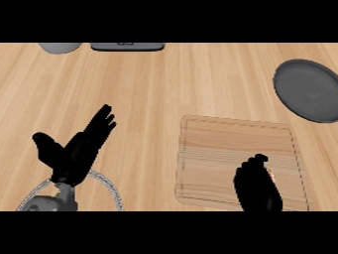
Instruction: Pick the cupcake from the cutting board and place it in the pan
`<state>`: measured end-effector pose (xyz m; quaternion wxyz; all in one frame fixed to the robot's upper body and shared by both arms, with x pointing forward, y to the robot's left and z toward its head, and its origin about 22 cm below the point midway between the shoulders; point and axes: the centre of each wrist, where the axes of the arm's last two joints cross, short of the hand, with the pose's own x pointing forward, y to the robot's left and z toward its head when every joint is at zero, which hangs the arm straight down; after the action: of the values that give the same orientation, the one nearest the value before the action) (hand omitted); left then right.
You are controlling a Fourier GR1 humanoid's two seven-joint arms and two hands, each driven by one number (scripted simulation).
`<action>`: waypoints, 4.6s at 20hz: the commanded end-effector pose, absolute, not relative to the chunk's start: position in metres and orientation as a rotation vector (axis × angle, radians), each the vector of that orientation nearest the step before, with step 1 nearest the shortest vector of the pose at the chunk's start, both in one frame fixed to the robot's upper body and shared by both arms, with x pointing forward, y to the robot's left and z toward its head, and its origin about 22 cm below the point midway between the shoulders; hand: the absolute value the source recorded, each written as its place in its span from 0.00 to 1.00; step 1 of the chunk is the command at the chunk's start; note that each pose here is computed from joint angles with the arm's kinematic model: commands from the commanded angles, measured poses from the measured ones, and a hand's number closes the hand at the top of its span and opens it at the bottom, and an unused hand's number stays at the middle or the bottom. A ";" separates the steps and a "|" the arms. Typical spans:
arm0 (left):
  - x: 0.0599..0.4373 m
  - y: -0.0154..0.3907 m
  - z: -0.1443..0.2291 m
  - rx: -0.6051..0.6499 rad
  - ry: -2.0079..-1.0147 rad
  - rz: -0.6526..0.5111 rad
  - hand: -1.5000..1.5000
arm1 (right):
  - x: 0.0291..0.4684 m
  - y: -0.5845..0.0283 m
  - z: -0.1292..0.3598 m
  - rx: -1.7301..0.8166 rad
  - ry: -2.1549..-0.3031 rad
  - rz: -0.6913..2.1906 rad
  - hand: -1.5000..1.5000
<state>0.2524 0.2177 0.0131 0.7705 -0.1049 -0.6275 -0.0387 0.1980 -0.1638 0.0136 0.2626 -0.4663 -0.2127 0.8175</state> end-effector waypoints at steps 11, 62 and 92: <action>0.249 0.232 0.008 -0.185 -1.356 -0.048 0.50 | 0.194 -0.203 0.008 -0.853 -1.063 1.876 1.00; 0.256 0.204 0.021 -0.303 -1.391 -0.158 0.50 | 0.363 -0.436 0.046 -1.099 -1.764 0.390 1.00; 0.266 0.198 0.021 -0.281 -1.392 -0.146 0.50 | 0.328 -0.493 0.048 -0.447 -1.659 0.114 0.00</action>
<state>0.2675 0.1973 0.0225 0.7557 -0.1313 -0.6379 -0.0691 0.3453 -0.4723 0.0466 0.6311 -0.2440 -0.7341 0.0573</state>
